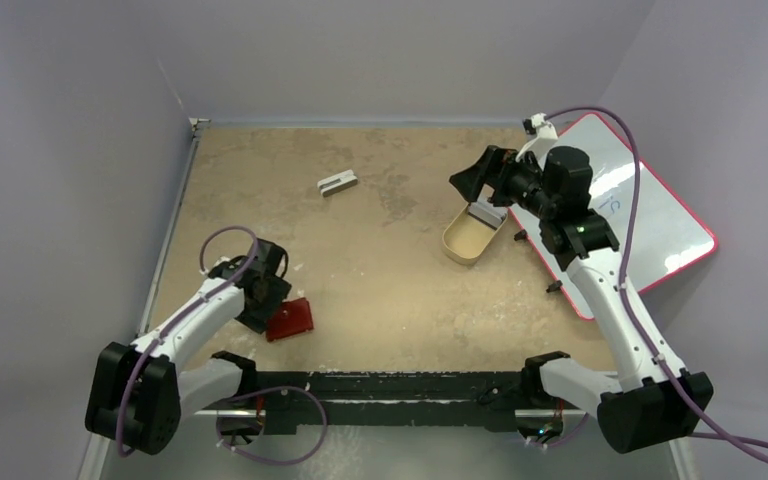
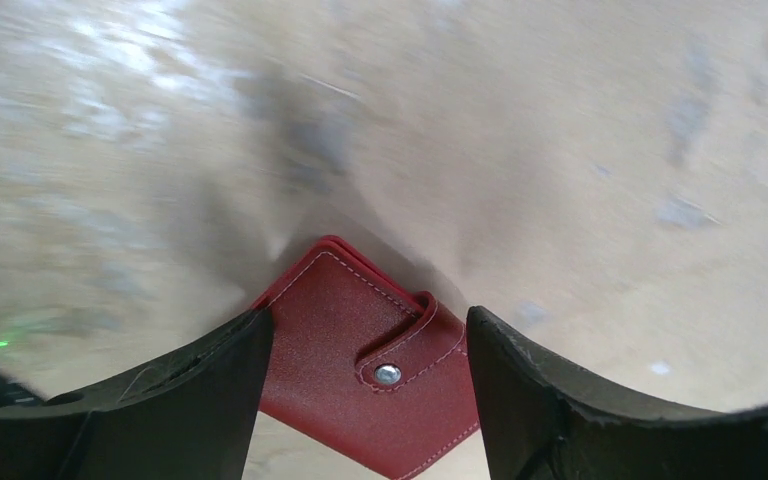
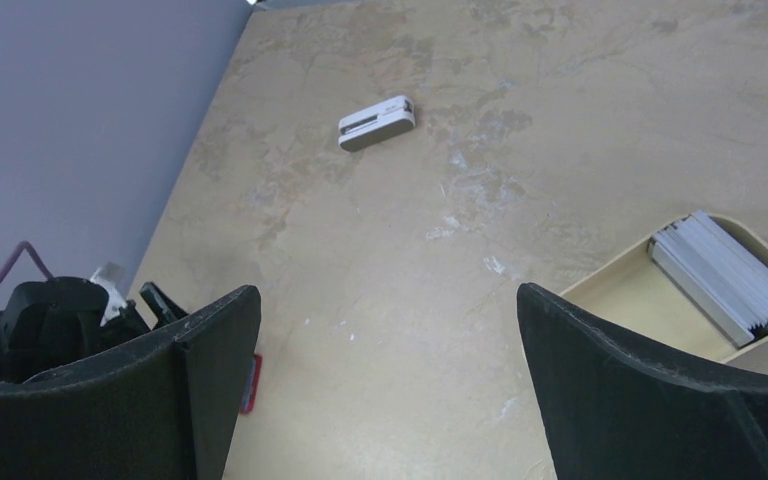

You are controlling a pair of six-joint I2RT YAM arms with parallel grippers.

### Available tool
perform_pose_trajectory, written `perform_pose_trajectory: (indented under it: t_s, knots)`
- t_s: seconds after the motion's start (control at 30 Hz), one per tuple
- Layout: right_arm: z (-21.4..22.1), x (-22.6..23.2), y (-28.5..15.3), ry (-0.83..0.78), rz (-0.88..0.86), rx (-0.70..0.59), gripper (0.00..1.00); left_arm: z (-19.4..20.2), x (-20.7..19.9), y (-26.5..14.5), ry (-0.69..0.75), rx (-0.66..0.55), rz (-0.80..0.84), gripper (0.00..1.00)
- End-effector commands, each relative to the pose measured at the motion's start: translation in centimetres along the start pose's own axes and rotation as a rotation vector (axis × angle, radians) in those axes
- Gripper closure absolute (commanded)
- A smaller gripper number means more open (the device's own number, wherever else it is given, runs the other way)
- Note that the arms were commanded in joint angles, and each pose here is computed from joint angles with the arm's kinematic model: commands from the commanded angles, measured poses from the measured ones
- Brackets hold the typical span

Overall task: Put the credit cards into the card holder
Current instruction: Move the card holder to the center of the board.

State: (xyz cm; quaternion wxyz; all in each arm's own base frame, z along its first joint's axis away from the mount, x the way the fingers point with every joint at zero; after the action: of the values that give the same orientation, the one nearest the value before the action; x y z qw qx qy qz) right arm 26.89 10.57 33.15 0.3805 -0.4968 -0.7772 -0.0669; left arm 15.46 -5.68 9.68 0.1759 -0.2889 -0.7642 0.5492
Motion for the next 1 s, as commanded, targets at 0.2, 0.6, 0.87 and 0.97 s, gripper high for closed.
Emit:
perform_pose_trajectory:
  t_s: [0.2, 0.6, 0.87, 0.97]
  knots:
    - [3.7, -2.1, 0.3, 0.031, -0.018, 0.124, 0.04, 1.9, -12.2, -3.5, -0.074, 0.005, 0.559, 0.3]
    - [7.5, -2.6, 1.7, 0.035, 0.035, 0.21, 0.23, -0.1, -17.3, -8.9, 0.164, -0.182, 0.766, 0.3]
    - [11.9, -0.6, 4.9, -0.019, 0.068, 0.318, 0.47, 0.1, -12.9, -10.1, 0.454, -0.236, 0.739, 0.2]
    - [13.6, -0.2, 6.1, -0.047, 0.087, 0.352, 0.52, 0.0, -11.3, -10.4, 0.444, -0.24, 0.726, 0.18]
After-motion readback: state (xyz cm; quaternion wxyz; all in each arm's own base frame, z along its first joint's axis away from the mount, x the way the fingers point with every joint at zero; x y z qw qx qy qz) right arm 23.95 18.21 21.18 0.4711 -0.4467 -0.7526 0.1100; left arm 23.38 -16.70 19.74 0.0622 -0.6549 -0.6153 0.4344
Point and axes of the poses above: each gripper's point midway between its finger pads, its own y axis out along the fingers, its own x axis along the line the jaws close on, z = x × y, the point moved 8 cm from there along -y, back along the fingers, and after that the axes turned 13 degrees about y, right-handed, at the moved point
